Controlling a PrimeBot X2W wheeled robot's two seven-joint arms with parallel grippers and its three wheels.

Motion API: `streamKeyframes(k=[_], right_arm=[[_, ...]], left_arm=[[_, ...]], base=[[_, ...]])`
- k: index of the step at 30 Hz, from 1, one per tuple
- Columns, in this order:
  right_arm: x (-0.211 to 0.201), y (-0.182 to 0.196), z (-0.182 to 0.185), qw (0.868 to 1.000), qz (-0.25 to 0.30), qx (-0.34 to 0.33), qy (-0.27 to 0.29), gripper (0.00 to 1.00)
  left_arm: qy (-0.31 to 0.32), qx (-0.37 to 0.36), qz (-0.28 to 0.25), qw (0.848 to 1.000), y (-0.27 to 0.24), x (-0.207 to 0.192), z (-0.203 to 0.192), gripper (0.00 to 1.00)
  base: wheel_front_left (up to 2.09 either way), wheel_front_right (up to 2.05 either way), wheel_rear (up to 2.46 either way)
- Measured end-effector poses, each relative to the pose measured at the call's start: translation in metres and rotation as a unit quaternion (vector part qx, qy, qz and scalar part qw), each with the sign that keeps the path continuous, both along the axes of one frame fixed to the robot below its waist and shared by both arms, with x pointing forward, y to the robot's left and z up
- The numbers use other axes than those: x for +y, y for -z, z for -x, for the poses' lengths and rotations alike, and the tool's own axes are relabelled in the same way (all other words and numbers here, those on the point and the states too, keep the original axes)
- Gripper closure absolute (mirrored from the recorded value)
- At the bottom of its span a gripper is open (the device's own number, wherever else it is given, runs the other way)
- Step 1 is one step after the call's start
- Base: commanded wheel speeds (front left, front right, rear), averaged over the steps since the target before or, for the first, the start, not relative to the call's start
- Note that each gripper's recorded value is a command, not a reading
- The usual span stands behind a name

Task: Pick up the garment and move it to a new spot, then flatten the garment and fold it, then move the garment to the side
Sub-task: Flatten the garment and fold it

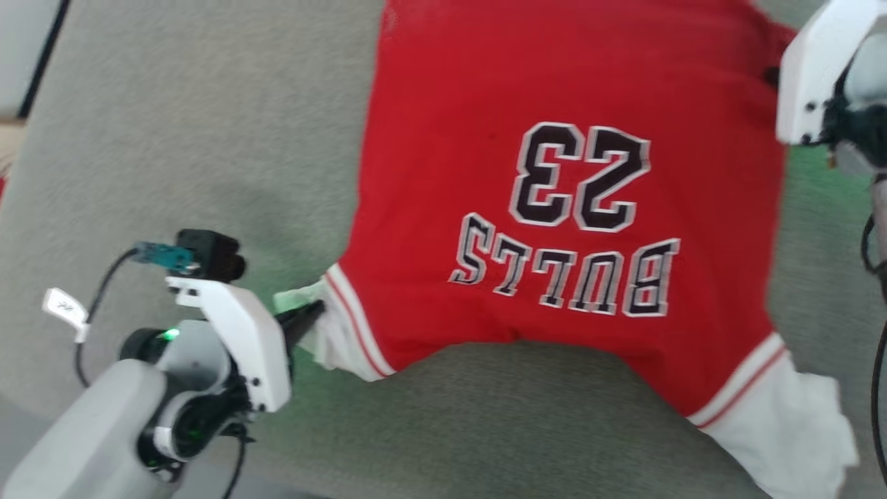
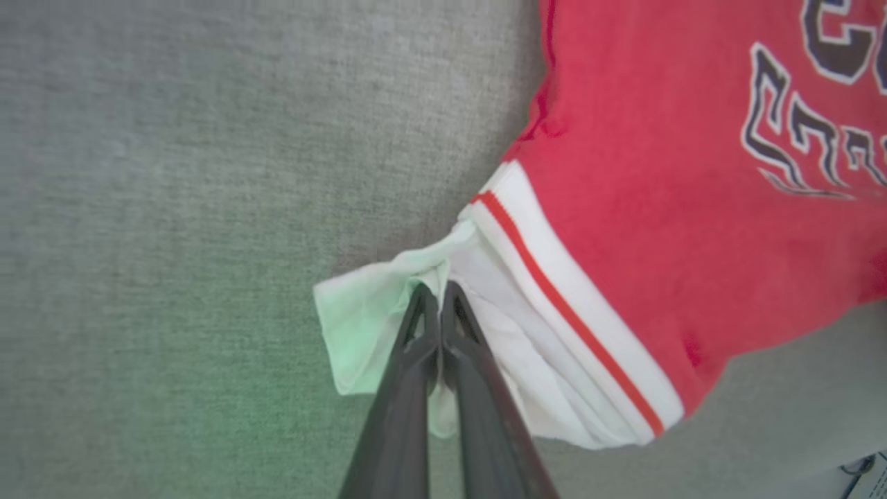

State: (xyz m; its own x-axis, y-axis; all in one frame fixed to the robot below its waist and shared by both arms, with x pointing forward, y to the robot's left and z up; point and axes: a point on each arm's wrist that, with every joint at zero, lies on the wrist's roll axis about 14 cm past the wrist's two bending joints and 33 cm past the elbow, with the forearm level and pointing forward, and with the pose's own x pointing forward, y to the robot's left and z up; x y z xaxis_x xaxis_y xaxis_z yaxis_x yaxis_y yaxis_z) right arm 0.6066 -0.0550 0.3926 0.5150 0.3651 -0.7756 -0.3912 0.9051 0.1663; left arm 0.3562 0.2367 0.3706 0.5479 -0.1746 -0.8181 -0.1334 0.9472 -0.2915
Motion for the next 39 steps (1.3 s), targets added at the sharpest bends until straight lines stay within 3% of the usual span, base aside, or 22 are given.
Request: streamKeyframes(k=[6,15,23,29,32,33,39], right_arm=[[-0.021,-0.030,0.022,0.999,-0.011,-0.032,-0.016,1.00],[-0.066,-0.048,0.117,0.999,-0.032,-0.010,-0.026,1.00],[-0.084,-0.024,0.204,0.996,-0.060,0.056,0.020,1.00],[-0.081,0.017,0.230,0.990,-0.076,0.096,0.068,1.00],[-0.079,0.030,0.229,0.991,-0.071,0.087,0.071,0.31],[-0.079,0.032,0.228,0.991,-0.071,0.085,0.071,0.00],[-0.076,0.010,0.212,0.997,-0.060,0.027,0.041,0.00]], left_arm=[[0.011,-0.020,-0.007,1.000,-0.007,0.001,-0.015,1.00],[0.048,-0.054,-0.007,0.997,-0.022,-0.014,-0.042,1.00],[0.079,-0.064,0.004,0.995,-0.030,-0.036,-0.053,1.00],[0.082,-0.060,0.009,0.995,-0.027,-0.040,-0.054,1.00],[0.081,-0.059,0.010,0.995,-0.026,-0.041,-0.055,1.00],[0.081,-0.060,0.011,0.995,-0.026,-0.042,-0.055,1.00],[0.080,-0.066,0.010,0.995,-0.030,-0.041,-0.058,1.00]], base=[[0.00,0.00,0.00],[0.00,0.00,0.00],[0.00,0.00,0.00],[0.00,0.00,0.00],[0.00,0.00,0.00],[0.00,0.00,0.00],[0.00,0.00,0.00]])
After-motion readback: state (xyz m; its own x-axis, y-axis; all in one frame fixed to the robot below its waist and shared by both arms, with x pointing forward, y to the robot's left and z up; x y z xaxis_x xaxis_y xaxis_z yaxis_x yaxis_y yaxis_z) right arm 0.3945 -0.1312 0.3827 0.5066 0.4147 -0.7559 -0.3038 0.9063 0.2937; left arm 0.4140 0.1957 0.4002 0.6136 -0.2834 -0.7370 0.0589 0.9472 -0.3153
